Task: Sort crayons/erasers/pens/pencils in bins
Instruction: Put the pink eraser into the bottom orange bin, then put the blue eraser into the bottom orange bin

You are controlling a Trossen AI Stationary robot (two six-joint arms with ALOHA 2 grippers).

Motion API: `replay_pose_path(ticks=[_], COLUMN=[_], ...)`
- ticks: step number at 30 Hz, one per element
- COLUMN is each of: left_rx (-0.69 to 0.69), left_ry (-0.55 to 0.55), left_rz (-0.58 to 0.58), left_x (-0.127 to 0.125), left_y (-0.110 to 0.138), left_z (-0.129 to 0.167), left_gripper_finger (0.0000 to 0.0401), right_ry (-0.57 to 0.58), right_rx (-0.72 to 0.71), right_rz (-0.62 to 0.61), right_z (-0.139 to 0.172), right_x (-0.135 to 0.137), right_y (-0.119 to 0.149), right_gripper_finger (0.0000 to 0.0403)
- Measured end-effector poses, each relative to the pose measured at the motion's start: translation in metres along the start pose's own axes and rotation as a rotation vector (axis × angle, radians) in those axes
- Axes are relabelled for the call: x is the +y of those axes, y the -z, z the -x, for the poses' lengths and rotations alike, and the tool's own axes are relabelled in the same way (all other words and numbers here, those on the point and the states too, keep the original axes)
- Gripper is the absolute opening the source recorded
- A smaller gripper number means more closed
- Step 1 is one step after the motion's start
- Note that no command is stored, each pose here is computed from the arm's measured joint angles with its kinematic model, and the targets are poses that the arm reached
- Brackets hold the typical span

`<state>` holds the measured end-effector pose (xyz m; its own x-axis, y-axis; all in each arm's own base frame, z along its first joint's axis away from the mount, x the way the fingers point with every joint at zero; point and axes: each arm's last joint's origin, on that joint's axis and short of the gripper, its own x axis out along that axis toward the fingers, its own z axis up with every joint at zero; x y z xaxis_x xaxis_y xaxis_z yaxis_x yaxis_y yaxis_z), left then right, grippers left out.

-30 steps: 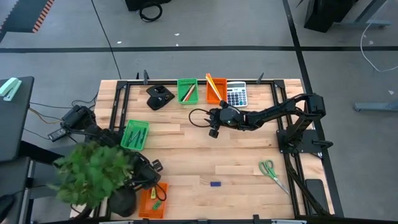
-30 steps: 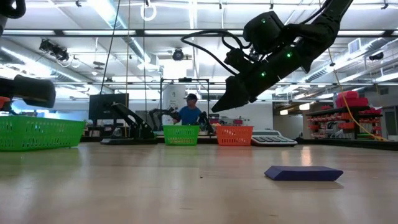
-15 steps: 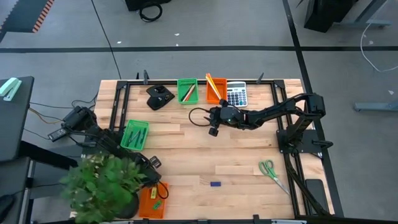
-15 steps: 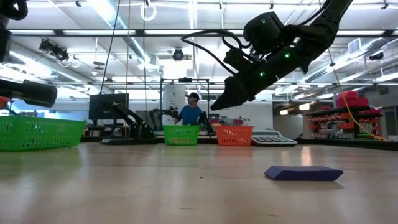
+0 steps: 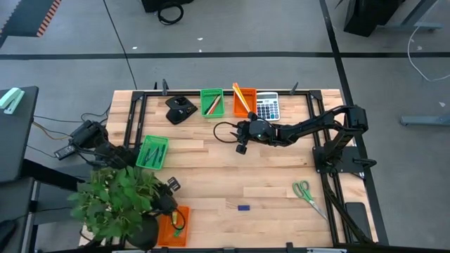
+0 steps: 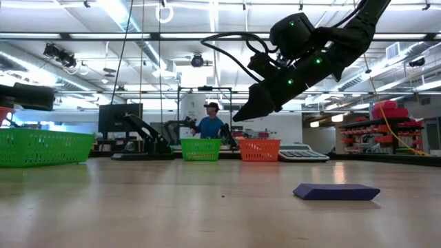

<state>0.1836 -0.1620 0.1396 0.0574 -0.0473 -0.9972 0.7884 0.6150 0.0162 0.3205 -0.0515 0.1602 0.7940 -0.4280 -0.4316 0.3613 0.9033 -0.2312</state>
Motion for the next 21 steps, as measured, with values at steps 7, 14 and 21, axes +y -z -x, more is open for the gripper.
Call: replay_pose_path(ticks=[7,14,21], left_rx=[0.13,0.253,0.288], left_ry=[-0.017,-0.01,-0.007], left_rz=[0.019,0.04,0.066], left_x=[-0.001,-0.001,-0.002], left_y=[0.012,0.016,0.018], left_z=[0.001,0.015,0.018], left_gripper_finger=[0.0086,0.0016,0.0029], right_ry=[0.0,0.0,-0.013], right_rx=[0.0,0.001,0.0], right_rz=[-0.002,-0.002,-0.008], right_z=[0.0,0.0,0.0], right_x=[0.0,0.0,0.002], right_y=[0.0,0.0,0.0], right_gripper_finger=[0.0142,0.0142,0.0142])
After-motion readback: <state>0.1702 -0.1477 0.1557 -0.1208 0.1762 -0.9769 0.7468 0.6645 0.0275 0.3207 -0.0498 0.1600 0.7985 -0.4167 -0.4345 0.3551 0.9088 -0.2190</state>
